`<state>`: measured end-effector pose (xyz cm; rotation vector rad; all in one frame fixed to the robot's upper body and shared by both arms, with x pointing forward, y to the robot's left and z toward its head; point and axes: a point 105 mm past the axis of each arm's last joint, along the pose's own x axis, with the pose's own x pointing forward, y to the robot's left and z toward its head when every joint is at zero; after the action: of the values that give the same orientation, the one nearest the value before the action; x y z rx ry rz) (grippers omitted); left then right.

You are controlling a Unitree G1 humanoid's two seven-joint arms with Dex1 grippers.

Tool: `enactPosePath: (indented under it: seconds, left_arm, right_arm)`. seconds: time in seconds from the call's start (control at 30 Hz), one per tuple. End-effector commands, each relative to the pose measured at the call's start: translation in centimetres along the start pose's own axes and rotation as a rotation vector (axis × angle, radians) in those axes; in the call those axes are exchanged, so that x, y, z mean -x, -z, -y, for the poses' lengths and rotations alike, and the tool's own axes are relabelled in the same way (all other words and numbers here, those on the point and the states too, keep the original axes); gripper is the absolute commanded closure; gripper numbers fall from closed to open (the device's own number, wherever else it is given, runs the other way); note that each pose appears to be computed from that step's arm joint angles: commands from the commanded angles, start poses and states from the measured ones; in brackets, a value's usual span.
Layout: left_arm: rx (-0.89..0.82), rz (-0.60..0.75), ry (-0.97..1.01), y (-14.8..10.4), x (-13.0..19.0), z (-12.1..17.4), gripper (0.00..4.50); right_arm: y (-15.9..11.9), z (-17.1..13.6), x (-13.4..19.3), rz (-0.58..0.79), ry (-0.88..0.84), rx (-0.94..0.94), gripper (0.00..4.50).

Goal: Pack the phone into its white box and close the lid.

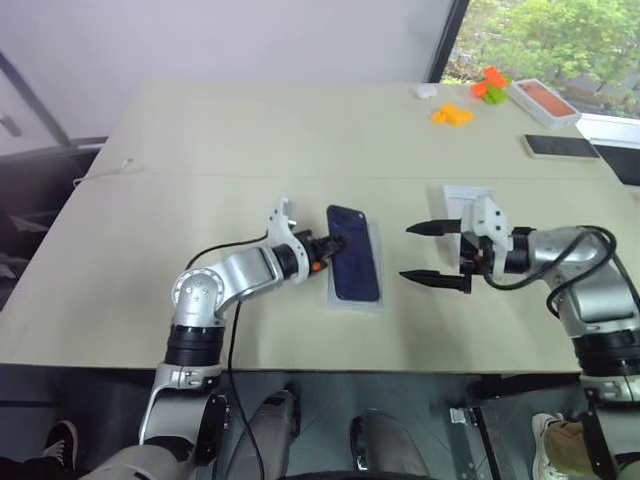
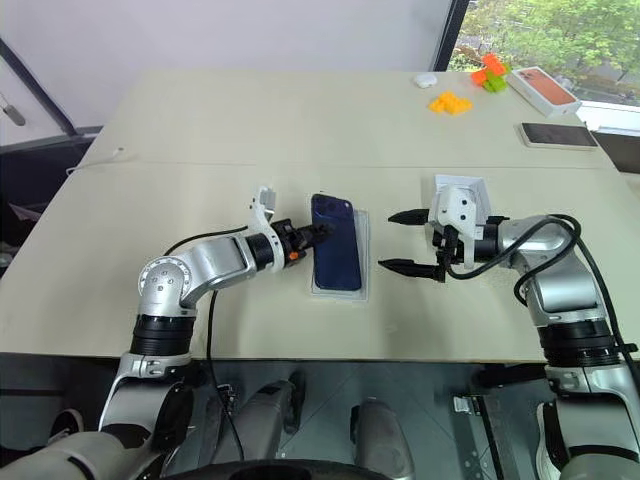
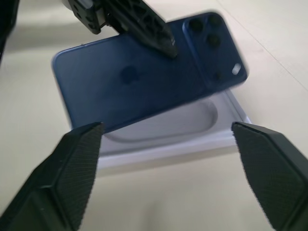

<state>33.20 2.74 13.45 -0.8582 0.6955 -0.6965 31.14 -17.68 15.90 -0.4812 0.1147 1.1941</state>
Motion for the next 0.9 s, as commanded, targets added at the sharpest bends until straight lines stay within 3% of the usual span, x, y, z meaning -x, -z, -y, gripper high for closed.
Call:
enactPosePath:
  seconds: [0.03,0.33,0.7,0.9]
  left_arm:
    - [-0.055,0.011,0.043,-0.9,-0.4,1.3,4.50]
    - [-0.028,-0.062,-0.022,0.5,-1.3,-0.5,4.50]
    - [-0.016,-0.037,-0.022,0.4,-1.6,-0.6,4.50]
    - [-0.020,-0.036,-0.031,0.4,-1.6,-0.4,1.90]
  right_arm:
    - [-1.1,0.2,0.3,0.018,0.022,0.049,0.03]
    - [-1.4,0.9,-0.4,0.030,0.071,0.050,0.03]
    - [-1.2,1.0,-0.9,0.009,0.071,0.082,0.03]
    - [-1.2,1.0,-1.0,0.006,0.068,0.084,0.00]
